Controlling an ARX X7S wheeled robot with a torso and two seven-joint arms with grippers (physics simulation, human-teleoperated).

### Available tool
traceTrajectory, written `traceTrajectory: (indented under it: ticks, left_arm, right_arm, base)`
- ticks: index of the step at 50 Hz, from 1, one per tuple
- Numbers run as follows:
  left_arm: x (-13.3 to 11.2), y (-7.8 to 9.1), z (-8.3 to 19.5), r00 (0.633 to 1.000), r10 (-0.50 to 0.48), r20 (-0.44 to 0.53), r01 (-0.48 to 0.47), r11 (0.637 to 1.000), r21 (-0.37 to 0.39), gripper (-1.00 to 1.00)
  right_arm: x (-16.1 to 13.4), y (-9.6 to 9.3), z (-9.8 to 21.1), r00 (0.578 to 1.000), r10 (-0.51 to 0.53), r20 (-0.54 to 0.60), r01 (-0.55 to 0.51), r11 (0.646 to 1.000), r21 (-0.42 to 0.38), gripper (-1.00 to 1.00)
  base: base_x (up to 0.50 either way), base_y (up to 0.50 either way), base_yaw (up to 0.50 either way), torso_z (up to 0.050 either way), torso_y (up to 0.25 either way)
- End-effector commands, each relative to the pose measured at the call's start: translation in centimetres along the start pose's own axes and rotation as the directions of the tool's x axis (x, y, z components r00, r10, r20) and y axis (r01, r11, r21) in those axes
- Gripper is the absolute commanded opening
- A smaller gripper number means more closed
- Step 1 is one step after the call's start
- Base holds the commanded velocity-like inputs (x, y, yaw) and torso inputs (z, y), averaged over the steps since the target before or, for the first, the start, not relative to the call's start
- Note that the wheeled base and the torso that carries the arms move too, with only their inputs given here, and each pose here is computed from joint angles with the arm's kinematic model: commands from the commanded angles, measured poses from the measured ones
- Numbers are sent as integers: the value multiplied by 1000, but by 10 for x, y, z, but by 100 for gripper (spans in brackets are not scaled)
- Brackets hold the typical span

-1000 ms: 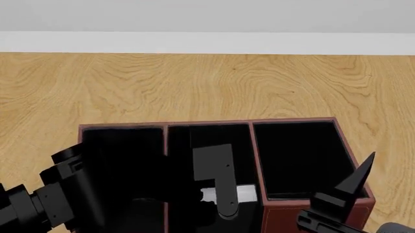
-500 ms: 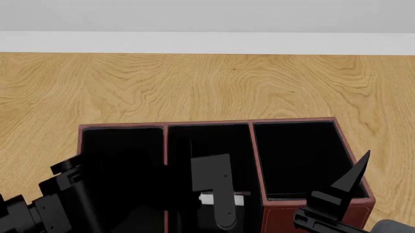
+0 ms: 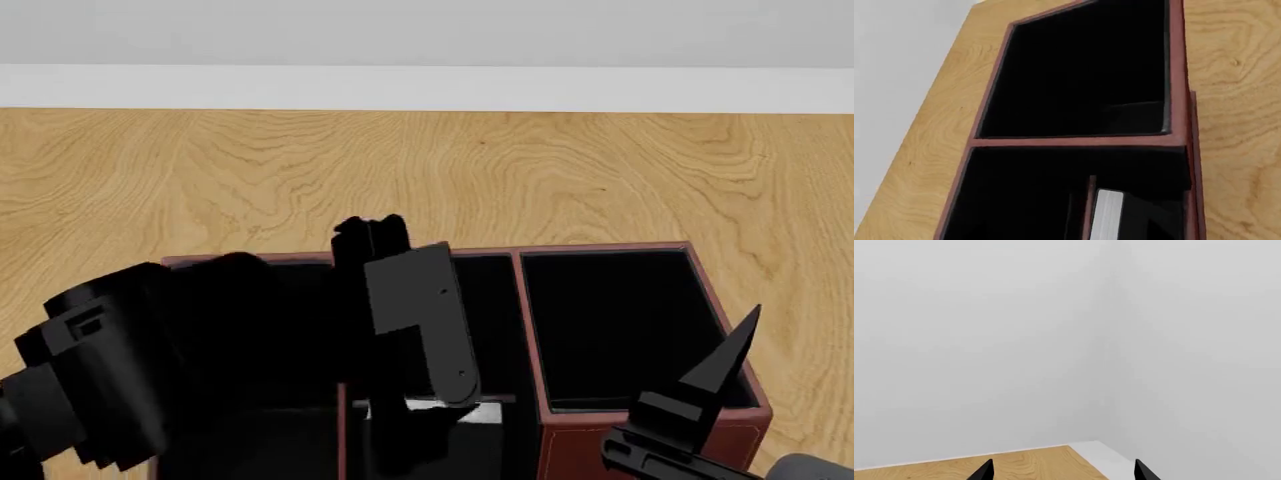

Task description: Pick up the book and place it in the back compartment of the caddy.

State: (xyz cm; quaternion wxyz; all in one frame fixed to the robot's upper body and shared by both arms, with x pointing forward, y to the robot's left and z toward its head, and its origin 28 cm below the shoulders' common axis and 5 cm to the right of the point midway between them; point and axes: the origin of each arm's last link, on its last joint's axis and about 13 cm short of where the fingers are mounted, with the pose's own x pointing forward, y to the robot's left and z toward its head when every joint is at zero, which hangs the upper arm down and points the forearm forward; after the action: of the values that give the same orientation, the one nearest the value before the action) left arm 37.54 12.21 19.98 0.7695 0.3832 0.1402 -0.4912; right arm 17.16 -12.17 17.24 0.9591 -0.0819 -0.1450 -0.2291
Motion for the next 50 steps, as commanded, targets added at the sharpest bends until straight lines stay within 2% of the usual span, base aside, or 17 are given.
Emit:
traceTrajectory:
  ticks: [1,9,14,18,23,24,25,27,28,30,31,32,38,41,42,46,50]
  left_arm:
    - [-16,6,6,986,145,85,-138,987,-85,100]
    - [-21,9,4,935,323,146,-292,935,-199,100]
    - [-19,10,2,868,468,164,-410,864,-293,100]
    - [-17,7,1,855,493,159,-425,844,-329,100]
    - [-12,11,1,750,647,138,-553,728,-405,100]
    - [-12,11,1,752,647,127,-541,716,-441,100]
    - [-10,12,0,715,692,103,-583,671,-459,100]
    - [-9,9,-1,702,704,110,-579,653,-488,100]
    - [-7,8,-2,664,741,101,-618,621,-482,100]
    - [-7,8,-2,617,780,103,-628,567,-533,100]
    - [-7,8,-1,623,775,108,-609,567,-555,100]
    - [-6,8,-2,585,805,99,-639,532,-556,100]
    - [-3,3,-5,494,866,78,-644,425,-636,100]
    - [-5,-2,-5,473,877,88,-630,407,-661,100]
    - [-8,-4,-4,446,890,97,-627,388,-675,100]
    - [-15,-13,-1,466,879,101,-613,403,-680,100]
    - [-24,-21,1,452,886,103,-606,390,-693,100]
  right_arm:
    - [-1,-1,2,1000,3,14,-4,1000,8,100]
    - [-1,1,9,1000,6,30,-6,1000,5,100]
    - [-1,3,11,999,12,32,-12,1000,6,100]
    - [-1,3,11,999,11,34,-11,1000,8,100]
    - [-1,3,12,999,11,33,-11,1000,9,100]
    - [-1,3,12,999,11,32,-11,1000,10,100]
    - [-1,3,12,999,11,32,-12,1000,9,100]
    - [-1,3,12,999,12,33,-12,1000,9,100]
    - [-1,3,12,999,12,33,-12,1000,11,100]
    - [-1,2,12,999,9,34,-10,1000,11,100]
    - [-1,2,12,999,8,34,-9,1000,11,100]
    - [-1,2,12,999,8,34,-9,1000,13,100]
    - [0,2,11,999,13,32,-13,1000,16,100]
    - [-1,2,11,999,13,33,-13,1000,16,100]
    - [-1,2,12,999,13,34,-13,1000,15,100]
    - [-1,2,12,999,11,36,-12,1000,17,100]
    - [-1,2,12,999,13,36,-14,1000,19,100]
  base:
    - [0,0,0,0,0]
    - [0,0,0,0,0]
    - [0,0,0,0,0]
    - [0,0,0,0,0]
    - [0,0,0,0,0]
    - [0,0,0,0,0]
    - [0,0,0,0,0]
    - [0,0,0,0,0]
    - [0,0,0,0,0]
    - [0,0,0,0,0]
    - [0,0,0,0,0]
    - [0,0,0,0,0]
    - [0,0,0,0,0]
    - [0,0,0,0,0]
    - [0,0,0,0,0]
    - [0,0,0,0,0]
    - [0,0,0,0,0]
